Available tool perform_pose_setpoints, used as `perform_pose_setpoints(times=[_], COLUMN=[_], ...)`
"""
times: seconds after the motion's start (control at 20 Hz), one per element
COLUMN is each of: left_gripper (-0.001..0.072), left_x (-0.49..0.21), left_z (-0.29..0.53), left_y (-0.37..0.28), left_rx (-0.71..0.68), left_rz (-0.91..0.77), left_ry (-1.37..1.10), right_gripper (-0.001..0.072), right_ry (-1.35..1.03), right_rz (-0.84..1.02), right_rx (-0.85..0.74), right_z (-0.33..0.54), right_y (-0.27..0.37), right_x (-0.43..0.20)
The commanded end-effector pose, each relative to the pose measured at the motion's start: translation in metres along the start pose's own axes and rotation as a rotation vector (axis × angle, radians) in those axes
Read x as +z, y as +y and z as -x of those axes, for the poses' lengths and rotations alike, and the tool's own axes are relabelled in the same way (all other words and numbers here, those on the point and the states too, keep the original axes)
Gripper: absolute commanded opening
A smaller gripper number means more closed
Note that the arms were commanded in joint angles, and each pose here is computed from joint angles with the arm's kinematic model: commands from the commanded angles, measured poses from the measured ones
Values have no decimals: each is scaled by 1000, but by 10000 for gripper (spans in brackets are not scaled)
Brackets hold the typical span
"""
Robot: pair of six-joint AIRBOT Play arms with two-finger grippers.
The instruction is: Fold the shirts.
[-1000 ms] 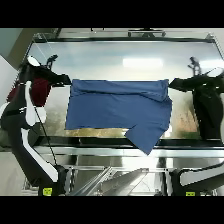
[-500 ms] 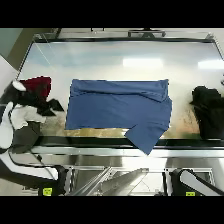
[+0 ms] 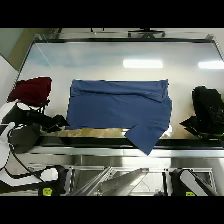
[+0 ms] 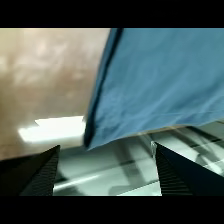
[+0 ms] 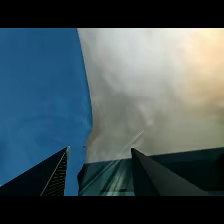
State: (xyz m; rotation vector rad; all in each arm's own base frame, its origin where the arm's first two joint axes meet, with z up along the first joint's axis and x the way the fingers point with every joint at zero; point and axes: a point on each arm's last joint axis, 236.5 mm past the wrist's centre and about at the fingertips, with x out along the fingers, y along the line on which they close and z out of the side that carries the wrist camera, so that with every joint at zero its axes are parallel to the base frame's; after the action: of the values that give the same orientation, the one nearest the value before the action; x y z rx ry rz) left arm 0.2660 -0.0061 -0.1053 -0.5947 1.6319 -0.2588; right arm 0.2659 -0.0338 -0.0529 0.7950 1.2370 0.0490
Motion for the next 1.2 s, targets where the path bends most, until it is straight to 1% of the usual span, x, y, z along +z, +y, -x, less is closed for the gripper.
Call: perform_pose_setpoints(times=[0.0, 0.05, 0.1, 0.15, 0.2, 0.25, 0.3, 0.55, 0.7, 0.75, 0.8, 0.85, 0.95, 1.0, 1.15], left_gripper=[638, 613, 448, 311, 196, 20, 7, 6, 6, 6, 6, 6, 6, 6, 6], left_x=[30, 41, 48, 52, 51, 48, 47, 55, 56, 56, 55, 53, 53, 54, 56], left_z=[-11, -11, -10, -8, -7, -8, -7, -2, 4, 7, 10, 14, 27, 34, 51], left_y=[-31, -46, -60, -72, -79, -86, -89, -95, -96, -94, -93, -91, -86, -83, -77], left_rx=[-172, -248, -313, -361, -386, -395, -405, -404, -414, -415, -422, -431, -442, -443, -434], left_rz=[-22, -30, -45, -74, -100, -128, -142, -133, -130, -122, -113, -105, -82, -75, -68], left_ry=[-100, -121, -127, -117, -88, -50, -29, -24, -21, -26, -23, -23, -40, -58, -120], right_gripper=[435, 435, 435, 435, 435, 436, 436, 436, 432, 363, 151, 84, 83, 26, 19], right_ry=[16, 23, 34, 48, 58, 67, 78, 212, 183, 167, 168, 184, 237, 251, 237], right_rz=[-26, -28, -25, -9, -3, 7, 17, 22, 18, 24, 45, 59, 92, 104, 120], right_rx=[67, 80, 87, 87, 82, 76, 69, 75, 178, 199, 222, 245, 308, 327, 326], right_z=[-12, -15, -18, -23, -28, -35, -43, -89, -98, -97, -94, -90, -77, -71, -67], right_y=[8, 9, 10, 10, 10, 12, 13, 18, 37, 42, 49, 56, 74, 80, 83], right_x=[-15, -19, -23, -28, -31, -32, -33, -55, -45, -40, -37, -37, -43, -46, -45])
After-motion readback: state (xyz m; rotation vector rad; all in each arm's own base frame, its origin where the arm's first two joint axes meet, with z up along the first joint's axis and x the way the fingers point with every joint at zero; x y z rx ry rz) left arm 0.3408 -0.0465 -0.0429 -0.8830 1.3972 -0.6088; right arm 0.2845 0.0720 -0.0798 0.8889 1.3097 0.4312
